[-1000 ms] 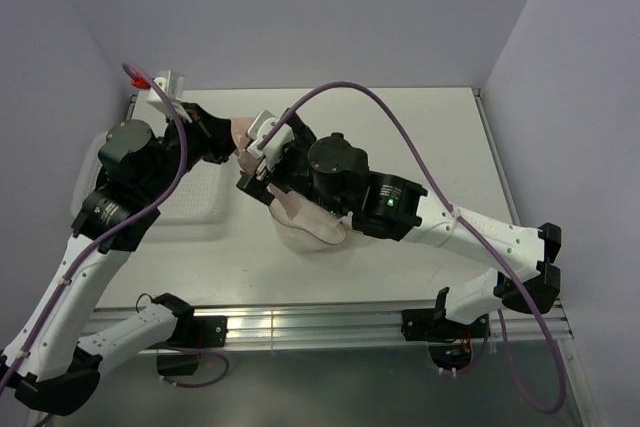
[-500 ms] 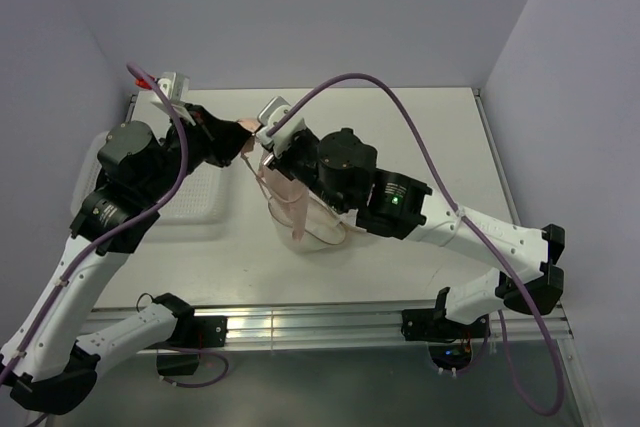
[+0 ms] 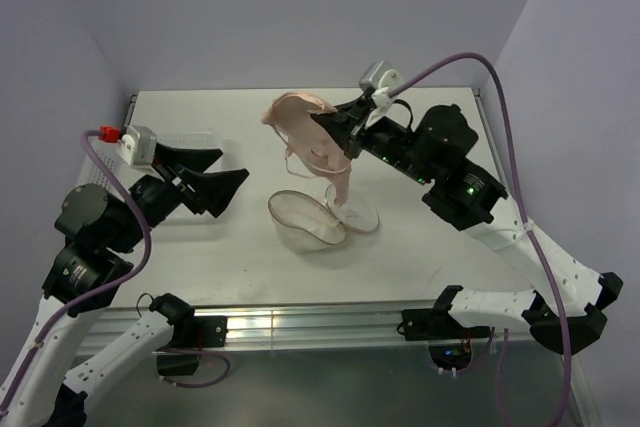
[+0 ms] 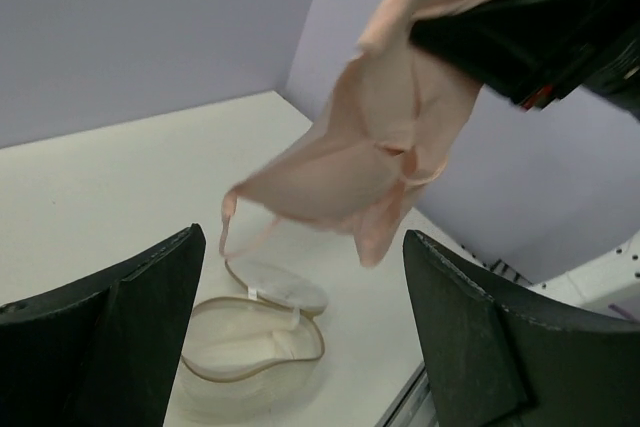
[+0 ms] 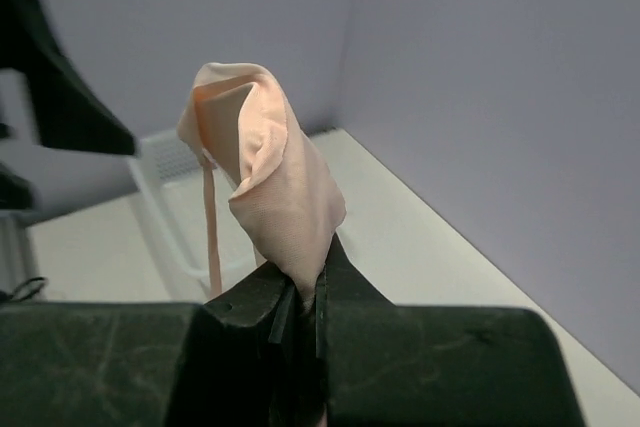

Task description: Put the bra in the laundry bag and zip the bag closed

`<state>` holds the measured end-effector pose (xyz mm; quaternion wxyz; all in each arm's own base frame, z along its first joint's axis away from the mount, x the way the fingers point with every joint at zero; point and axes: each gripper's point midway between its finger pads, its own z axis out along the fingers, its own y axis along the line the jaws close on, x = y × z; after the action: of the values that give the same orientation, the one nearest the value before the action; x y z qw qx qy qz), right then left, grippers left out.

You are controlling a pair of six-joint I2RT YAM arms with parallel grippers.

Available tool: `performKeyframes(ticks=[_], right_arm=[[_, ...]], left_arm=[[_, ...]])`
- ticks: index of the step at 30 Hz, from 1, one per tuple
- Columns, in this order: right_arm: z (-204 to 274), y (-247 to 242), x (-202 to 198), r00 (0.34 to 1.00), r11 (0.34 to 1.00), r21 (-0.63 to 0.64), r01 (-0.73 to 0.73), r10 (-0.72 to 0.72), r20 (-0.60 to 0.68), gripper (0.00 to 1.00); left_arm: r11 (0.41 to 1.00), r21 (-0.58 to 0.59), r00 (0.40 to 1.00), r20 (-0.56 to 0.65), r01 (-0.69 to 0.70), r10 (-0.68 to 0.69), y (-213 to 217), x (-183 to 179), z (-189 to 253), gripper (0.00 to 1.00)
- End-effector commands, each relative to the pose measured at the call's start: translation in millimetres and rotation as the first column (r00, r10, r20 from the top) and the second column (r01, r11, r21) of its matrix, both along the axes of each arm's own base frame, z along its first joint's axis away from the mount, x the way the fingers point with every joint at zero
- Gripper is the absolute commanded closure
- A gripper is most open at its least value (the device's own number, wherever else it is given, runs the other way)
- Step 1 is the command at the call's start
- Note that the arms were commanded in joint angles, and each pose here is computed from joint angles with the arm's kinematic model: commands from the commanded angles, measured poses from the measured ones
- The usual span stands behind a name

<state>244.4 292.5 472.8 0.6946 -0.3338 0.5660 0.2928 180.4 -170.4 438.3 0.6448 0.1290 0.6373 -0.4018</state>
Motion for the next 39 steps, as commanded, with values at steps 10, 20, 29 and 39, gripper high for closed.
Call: performKeyframes(ticks=[10, 20, 29, 39], right_arm=[[43, 4, -77, 0.910, 0.890, 0.192, -0.414, 0.410, 0.061, 1.00], [31, 10, -69, 0.907, 0.885, 0.208, -0.417, 0.421, 0.025, 1.00], [33, 10, -69, 0.899, 0.873, 0.225, -0.433, 0.438, 0.031, 1.00], [-2, 3, -72, 0.910, 0.897, 0.154, -0.414, 0.413, 0.044, 0.95]], left_arm=[[0.968, 0.014, 0.968, -0.009, 0.249, -0.249, -54, 8, -28, 0.12], [0.897, 0.023, 0.897, -0.003, 0.442, -0.442, -84, -8, -38, 0.22], [0.891, 0.013, 0.891, -0.033, 0.454, -0.453, -92, -8, -44, 0.65], [0.902, -0.069, 0.900, -0.070, 0.426, -0.430, -94, -1, -28, 1.00]])
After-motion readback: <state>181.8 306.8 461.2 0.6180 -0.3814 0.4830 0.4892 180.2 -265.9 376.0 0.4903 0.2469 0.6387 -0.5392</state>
